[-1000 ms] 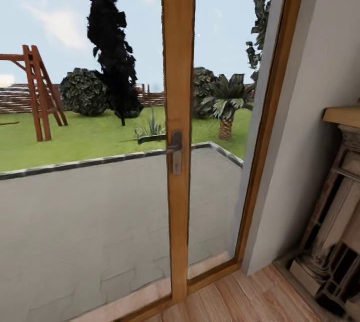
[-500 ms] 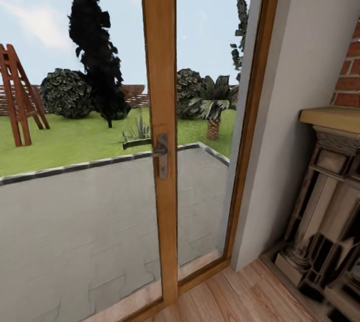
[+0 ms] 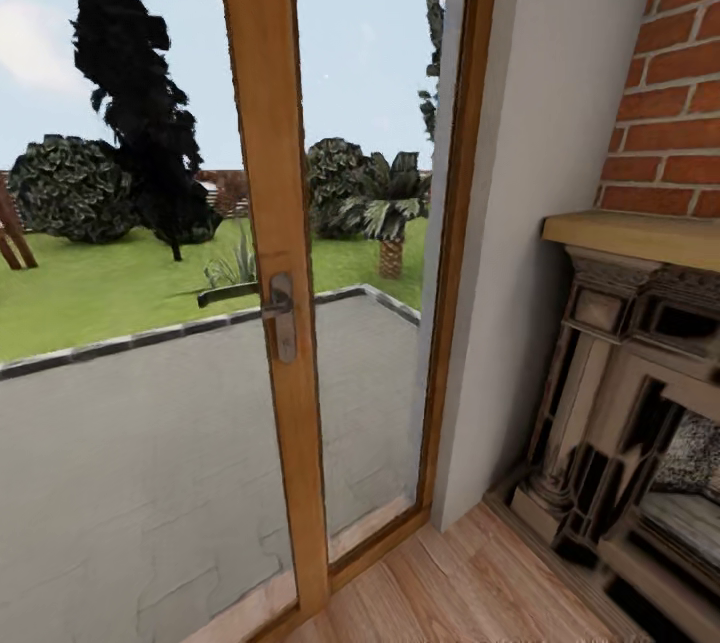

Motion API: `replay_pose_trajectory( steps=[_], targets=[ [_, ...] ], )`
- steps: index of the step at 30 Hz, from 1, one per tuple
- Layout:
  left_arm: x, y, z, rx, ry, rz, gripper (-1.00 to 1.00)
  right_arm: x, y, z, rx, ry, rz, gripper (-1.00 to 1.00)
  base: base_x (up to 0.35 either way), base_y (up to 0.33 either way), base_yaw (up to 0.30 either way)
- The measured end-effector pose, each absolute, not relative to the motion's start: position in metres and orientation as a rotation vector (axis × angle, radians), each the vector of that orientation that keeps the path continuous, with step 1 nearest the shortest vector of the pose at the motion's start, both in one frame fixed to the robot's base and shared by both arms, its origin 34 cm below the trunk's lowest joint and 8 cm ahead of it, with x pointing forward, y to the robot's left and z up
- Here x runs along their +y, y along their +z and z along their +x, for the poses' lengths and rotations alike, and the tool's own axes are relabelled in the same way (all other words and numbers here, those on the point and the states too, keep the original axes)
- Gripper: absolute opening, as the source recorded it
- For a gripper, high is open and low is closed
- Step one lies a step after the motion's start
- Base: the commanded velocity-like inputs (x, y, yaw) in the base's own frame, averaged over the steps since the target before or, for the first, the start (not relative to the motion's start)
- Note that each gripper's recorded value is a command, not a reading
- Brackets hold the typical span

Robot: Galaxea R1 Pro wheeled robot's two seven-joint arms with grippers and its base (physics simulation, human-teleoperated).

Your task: Place each of the two pumpkins and all three candles from the living room inside a cabinet in the living room (use any cabinet), then make sure every cabinet is closed, and position the cauldron so it is next to a table in the living room.

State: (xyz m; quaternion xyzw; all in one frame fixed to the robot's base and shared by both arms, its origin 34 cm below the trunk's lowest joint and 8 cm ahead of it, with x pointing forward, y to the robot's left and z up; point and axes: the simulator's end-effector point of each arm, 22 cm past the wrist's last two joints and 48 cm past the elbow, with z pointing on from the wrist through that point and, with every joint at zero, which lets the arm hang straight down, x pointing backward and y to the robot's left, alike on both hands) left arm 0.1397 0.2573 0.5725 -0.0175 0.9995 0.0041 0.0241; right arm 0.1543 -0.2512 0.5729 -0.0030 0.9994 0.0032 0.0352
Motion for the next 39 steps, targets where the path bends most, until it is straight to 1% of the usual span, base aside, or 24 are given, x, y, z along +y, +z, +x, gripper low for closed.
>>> replay_pose_trajectory(
  steps=[6, 20, 39],
  targets=[
    [0.258, 0.573, 0.141, 3.089, 0.013, -0.054, 1.00, -0.251, 0.573, 0.156, 3.066, 0.010, -0.009, 1.00, -0.068, 0.000, -0.285],
    [0.257, 0.573, 0.146, 3.077, 0.010, -0.052, 1.00, -0.251, 0.573, 0.160, 3.056, 0.010, -0.009, 1.00, -0.193, 0.000, -0.274],
    [0.257, 0.573, 0.150, 3.066, 0.008, -0.052, 1.00, -0.252, 0.574, 0.164, 3.045, 0.008, -0.006, 1.00, -0.013, 0.000, -0.285]
  ],
)
